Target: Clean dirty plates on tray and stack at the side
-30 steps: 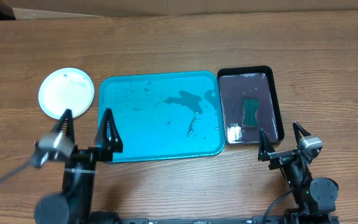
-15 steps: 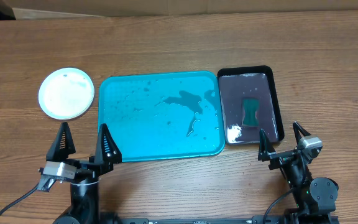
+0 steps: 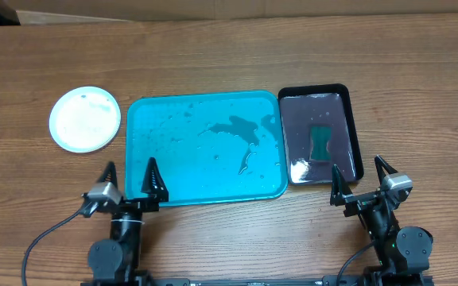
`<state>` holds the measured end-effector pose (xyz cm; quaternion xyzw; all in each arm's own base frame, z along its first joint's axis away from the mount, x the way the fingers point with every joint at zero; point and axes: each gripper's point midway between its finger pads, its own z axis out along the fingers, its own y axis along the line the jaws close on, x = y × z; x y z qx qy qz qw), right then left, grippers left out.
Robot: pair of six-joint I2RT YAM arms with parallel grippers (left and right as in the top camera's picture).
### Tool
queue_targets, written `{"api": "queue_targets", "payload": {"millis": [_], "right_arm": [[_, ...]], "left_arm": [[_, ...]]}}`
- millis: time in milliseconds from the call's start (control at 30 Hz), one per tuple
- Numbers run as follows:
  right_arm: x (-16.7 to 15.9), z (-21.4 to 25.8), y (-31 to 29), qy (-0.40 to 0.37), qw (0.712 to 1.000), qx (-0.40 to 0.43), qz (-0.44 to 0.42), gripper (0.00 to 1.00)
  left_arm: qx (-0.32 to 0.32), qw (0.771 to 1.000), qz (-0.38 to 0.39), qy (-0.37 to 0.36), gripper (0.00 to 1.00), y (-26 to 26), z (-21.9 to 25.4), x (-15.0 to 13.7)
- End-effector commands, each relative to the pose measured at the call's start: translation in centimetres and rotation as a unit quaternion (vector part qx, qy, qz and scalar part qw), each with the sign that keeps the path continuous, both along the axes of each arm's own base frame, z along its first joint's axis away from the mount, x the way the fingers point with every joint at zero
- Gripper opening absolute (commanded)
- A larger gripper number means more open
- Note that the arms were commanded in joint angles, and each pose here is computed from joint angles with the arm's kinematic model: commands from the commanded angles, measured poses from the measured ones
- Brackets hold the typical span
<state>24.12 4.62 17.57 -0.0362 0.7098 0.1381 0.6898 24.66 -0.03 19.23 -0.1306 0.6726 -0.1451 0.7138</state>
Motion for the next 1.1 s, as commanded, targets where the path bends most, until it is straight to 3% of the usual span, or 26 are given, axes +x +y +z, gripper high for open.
{"api": "queue_targets", "payload": {"millis": [0,33,1067], "right_arm": [[0.1,-0.2,-0.2,-0.002,1.0,0.002,-0.006,1.0],[0.1,-0.2,-0.2,-0.002,1.0,0.002,-0.006,1.0],[0.1,-0.2,-0.2,-0.002,1.0,0.002,-0.006,1.0]], "left_arm": [[-0.006,0.999,0.008,0.046,1.0,0.4,-2.5,0.0],[-0.007,0.998,0.008,0.07,1.0,0.4,-3.7,-0.1],[0.012,0.997,0.008,0.069,1.0,0.4,-3.6,0.0]]}}
